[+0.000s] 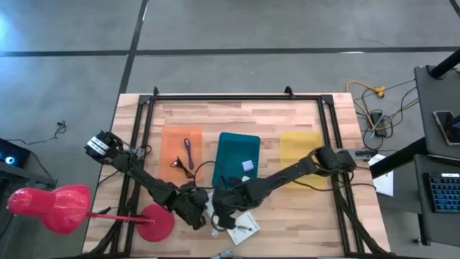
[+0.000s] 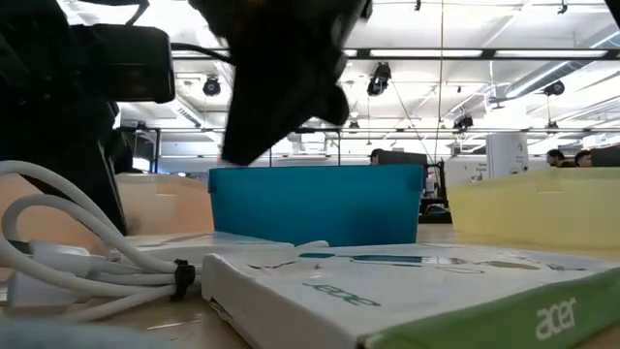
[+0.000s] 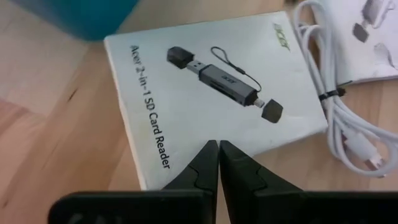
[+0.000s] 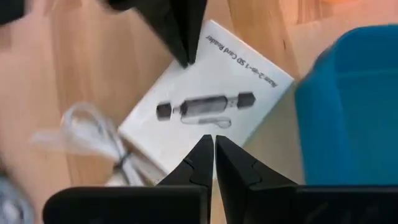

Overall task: Pick and place items into bin
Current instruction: Adjust the card reader box on the table, then put the light blue USB cable wire into the orange bin

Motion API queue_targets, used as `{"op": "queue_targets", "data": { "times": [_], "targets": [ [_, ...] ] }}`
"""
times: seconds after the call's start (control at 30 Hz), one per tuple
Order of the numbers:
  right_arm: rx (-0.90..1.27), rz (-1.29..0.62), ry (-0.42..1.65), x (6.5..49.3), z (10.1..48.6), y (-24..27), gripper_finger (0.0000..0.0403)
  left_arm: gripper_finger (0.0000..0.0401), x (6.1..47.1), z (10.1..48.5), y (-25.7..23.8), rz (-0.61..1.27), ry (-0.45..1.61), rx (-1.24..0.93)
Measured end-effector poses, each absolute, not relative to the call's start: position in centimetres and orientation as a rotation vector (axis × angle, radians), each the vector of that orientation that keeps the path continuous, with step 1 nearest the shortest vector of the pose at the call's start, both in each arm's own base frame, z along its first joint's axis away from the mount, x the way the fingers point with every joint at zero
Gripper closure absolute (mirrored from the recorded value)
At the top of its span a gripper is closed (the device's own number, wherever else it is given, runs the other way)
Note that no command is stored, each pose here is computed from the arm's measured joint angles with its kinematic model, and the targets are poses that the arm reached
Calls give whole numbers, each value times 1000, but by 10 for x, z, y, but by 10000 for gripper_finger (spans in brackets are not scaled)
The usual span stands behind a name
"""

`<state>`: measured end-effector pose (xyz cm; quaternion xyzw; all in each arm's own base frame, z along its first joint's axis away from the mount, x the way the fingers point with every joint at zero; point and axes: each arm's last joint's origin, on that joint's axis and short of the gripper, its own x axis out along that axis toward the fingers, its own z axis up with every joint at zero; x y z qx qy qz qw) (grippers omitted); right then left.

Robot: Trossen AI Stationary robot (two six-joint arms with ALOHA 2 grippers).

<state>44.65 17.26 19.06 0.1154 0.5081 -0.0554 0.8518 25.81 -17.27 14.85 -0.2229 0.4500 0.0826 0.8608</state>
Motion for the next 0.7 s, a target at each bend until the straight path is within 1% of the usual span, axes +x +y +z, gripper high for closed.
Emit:
{"op": "queue_targets", "data": {
  "times": [0.13,0.27,0.33,0.43,0.5,0.57,0.7],
  "targets": [
    [104,-54,1136,431,213,179,394,401,258,150,-173,147,942,-444],
    [-20,-2,1243,404,224,190,394,401,256,158,-173,118,933,-414],
    [-61,71,1270,392,226,201,394,401,255,163,-173,92,919,-397],
    [-101,261,1248,383,226,223,388,401,251,176,-174,47,886,-377],
    [-128,345,1209,381,227,234,373,401,246,182,-176,17,879,-350],
    [-147,373,1174,384,228,238,347,396,240,187,-177,0,890,-328],
    [-225,429,1111,393,228,240,280,356,224,199,-187,-65,898,-361]
  ]
}}
